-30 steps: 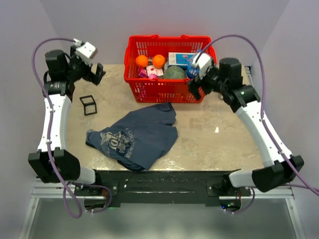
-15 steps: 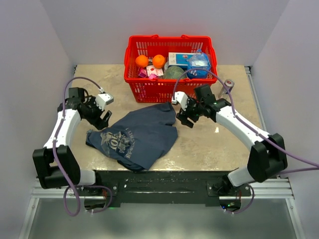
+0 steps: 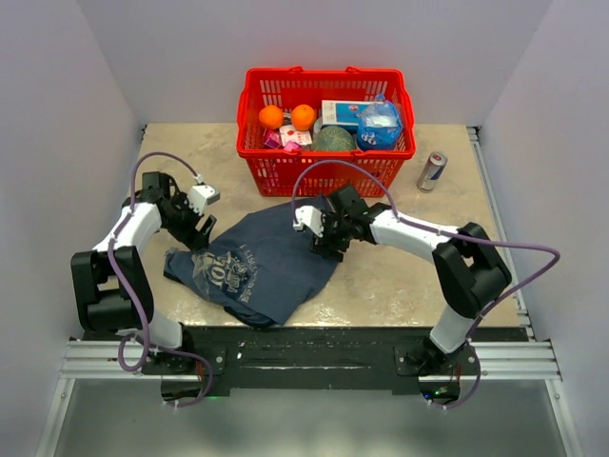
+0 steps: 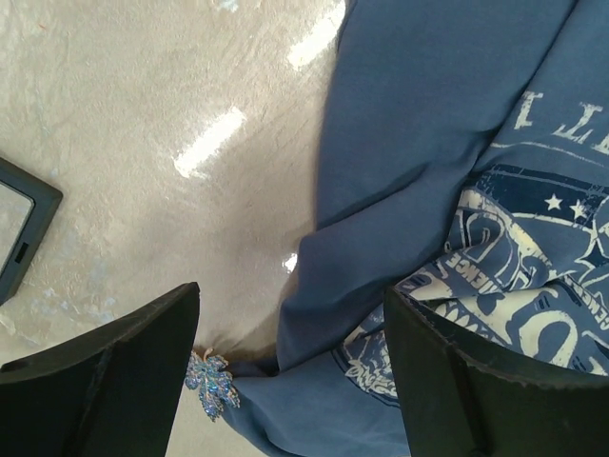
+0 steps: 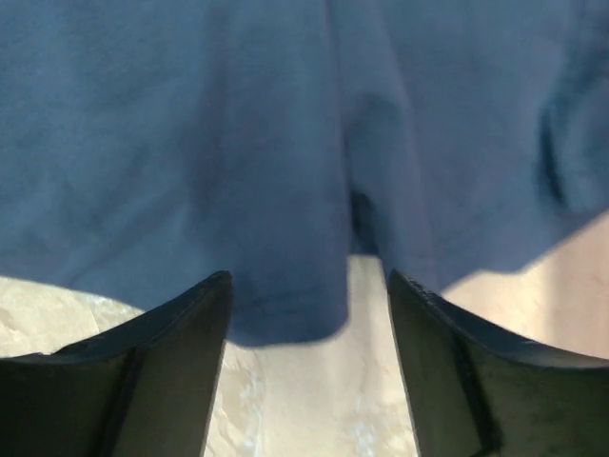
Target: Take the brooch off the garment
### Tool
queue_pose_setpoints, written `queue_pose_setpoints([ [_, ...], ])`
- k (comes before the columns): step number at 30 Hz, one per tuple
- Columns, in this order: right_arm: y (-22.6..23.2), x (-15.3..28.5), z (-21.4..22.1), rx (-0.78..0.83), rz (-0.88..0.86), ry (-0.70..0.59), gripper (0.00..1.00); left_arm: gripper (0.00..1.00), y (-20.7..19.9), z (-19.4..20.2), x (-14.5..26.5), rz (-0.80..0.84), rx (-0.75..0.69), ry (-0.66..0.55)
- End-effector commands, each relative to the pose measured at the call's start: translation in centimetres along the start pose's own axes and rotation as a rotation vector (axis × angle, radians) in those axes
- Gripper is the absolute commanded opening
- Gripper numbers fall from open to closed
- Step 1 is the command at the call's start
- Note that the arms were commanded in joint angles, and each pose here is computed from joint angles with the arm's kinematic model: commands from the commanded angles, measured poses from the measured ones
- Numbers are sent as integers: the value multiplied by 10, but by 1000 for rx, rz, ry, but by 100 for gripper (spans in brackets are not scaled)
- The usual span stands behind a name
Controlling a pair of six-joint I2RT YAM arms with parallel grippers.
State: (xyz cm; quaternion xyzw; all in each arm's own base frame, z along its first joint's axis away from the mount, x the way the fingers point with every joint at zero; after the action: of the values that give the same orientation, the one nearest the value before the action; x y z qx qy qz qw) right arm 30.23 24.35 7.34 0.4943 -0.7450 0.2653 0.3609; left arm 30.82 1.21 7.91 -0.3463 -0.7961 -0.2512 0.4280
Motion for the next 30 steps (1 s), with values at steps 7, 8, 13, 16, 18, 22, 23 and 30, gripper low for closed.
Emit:
queue_pose_setpoints([
  [7, 10, 33, 80, 178, 25, 219, 6, 83, 5, -25, 18, -53, -45, -116],
  [8, 16, 46, 96, 218, 15, 253, 3, 83, 4, -27, 22, -60, -49, -126],
  [13, 31, 112, 180, 314, 83, 395, 0, 84, 1, -31, 25, -41, -37, -142],
  [16, 27, 130, 201, 386, 134, 429, 37, 84, -4, -29, 20, -13, -31, -144],
  [18, 10, 141, 172, 379, 200, 320, 52, 84, -8, -28, 15, 20, -19, -147],
  [22, -12, 126, 98, 152, 108, 107, 60, 84, -8, -34, 11, 35, -15, -152],
  [23, -19, 123, 84, 54, 106, 70, 60, 84, -7, -35, 10, 41, -11, -150],
  [30, -91, 90, 33, -60, 208, -38, 64, 83, -18, -49, -3, 107, 18, -156],
])
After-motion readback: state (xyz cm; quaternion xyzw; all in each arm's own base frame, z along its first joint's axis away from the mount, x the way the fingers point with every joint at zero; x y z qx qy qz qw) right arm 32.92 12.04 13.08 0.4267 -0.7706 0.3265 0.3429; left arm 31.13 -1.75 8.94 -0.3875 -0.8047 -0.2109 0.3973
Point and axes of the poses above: each gripper's point midway between its finger pads, its own x axis back along the fingers, its own y axis along the line the jaws close on, z = x × y, the point moved 2 cm from there along x, back along the fingers, and after that the axes turned 12 degrees about -x, right-handed, at the moved point
